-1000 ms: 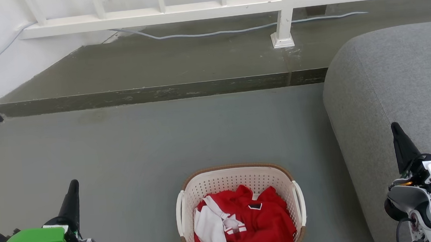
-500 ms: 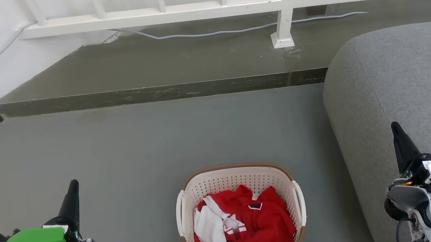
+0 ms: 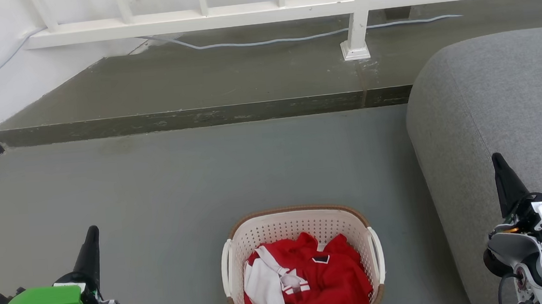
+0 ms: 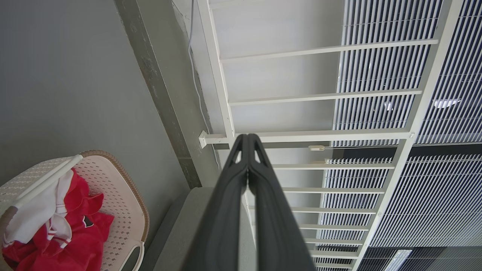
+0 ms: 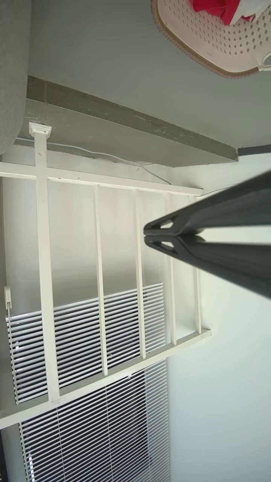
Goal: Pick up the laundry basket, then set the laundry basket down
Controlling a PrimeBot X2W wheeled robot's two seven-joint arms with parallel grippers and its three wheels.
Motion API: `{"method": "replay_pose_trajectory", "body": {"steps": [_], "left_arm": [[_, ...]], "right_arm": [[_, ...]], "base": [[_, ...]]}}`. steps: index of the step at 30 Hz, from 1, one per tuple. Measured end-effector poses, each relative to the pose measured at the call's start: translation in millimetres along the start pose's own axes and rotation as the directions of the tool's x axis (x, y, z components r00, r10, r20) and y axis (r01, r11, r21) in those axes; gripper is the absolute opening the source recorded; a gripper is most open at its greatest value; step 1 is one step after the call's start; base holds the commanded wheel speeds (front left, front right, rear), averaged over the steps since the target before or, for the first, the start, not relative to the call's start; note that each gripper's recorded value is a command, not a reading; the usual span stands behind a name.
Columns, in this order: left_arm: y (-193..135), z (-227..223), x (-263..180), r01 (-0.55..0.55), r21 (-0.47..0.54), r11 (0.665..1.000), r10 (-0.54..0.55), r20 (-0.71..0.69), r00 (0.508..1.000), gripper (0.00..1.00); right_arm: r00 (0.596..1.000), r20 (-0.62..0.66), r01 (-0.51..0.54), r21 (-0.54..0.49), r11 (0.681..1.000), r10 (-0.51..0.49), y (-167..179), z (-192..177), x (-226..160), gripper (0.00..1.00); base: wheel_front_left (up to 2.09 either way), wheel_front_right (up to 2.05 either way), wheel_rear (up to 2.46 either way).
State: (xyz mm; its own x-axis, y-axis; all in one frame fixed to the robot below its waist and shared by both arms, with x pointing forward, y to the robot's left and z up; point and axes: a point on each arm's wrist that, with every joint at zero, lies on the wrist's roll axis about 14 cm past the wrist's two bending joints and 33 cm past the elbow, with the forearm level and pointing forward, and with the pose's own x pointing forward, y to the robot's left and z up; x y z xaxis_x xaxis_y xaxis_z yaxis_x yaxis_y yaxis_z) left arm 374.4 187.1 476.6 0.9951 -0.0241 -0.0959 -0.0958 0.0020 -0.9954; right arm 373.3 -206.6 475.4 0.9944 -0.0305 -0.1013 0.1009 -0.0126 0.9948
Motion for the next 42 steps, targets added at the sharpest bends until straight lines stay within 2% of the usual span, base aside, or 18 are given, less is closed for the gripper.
{"method": "replay_pose_trajectory", "body": {"steps": [42], "left_arm": [[-0.1,-0.6,0.0,0.0,-0.001,1.0,0.0,-0.005,1.0,0.0]], "right_arm": [[1.0,0.0,-0.004,0.0,1.0,0.004,0.8,0.0,0.0,0.0]], "base": [[0.0,0.0,0.0]]}}
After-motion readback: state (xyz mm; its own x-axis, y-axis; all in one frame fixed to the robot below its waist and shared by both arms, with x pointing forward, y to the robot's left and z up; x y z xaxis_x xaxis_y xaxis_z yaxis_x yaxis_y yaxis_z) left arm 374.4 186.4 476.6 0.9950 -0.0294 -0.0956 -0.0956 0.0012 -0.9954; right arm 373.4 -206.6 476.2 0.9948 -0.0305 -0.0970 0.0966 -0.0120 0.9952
